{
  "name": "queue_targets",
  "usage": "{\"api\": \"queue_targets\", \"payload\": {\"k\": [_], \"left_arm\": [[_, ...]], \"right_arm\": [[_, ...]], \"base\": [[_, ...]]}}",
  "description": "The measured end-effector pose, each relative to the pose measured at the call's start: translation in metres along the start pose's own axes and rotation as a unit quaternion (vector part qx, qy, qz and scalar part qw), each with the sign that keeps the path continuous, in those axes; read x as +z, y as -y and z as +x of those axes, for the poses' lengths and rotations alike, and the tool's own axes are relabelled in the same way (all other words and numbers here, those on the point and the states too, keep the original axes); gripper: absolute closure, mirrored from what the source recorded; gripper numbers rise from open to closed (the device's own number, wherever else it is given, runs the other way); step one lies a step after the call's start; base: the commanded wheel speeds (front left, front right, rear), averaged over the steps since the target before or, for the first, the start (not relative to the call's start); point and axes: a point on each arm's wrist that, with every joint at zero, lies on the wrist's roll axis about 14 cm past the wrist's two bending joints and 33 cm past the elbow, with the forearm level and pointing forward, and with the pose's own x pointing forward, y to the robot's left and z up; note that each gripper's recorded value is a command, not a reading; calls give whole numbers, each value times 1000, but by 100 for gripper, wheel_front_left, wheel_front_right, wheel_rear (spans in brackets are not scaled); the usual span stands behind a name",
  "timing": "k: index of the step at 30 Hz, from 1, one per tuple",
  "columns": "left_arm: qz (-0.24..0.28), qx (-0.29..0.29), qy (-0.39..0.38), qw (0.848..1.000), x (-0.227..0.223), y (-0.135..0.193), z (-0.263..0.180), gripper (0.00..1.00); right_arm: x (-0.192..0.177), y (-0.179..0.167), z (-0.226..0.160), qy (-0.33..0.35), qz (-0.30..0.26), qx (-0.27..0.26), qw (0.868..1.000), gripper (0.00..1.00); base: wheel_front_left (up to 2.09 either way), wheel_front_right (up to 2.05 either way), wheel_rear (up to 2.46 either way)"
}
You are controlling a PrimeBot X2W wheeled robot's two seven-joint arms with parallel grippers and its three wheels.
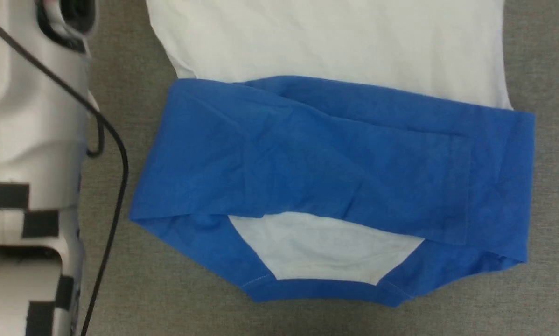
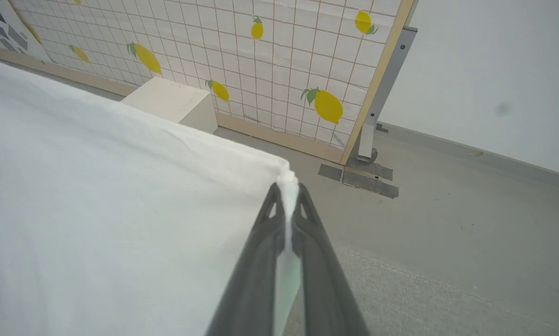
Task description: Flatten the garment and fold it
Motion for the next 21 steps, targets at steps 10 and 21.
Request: {"api": "queue_targets", "payload": {"k": [10, 21], "left_arm": [[-3, -30, -2, 1000, -7, 18, -97, 100], [-67, -26, -2, 997, -9, 48, -232, 100]], "right_arm": [[-31, -29, -81, -15, 65, 43, 997, 100], [-62, -47, -189, -30, 137, 29, 990, 100]], "base": [[0, 0, 0], [0, 0, 0]]}}
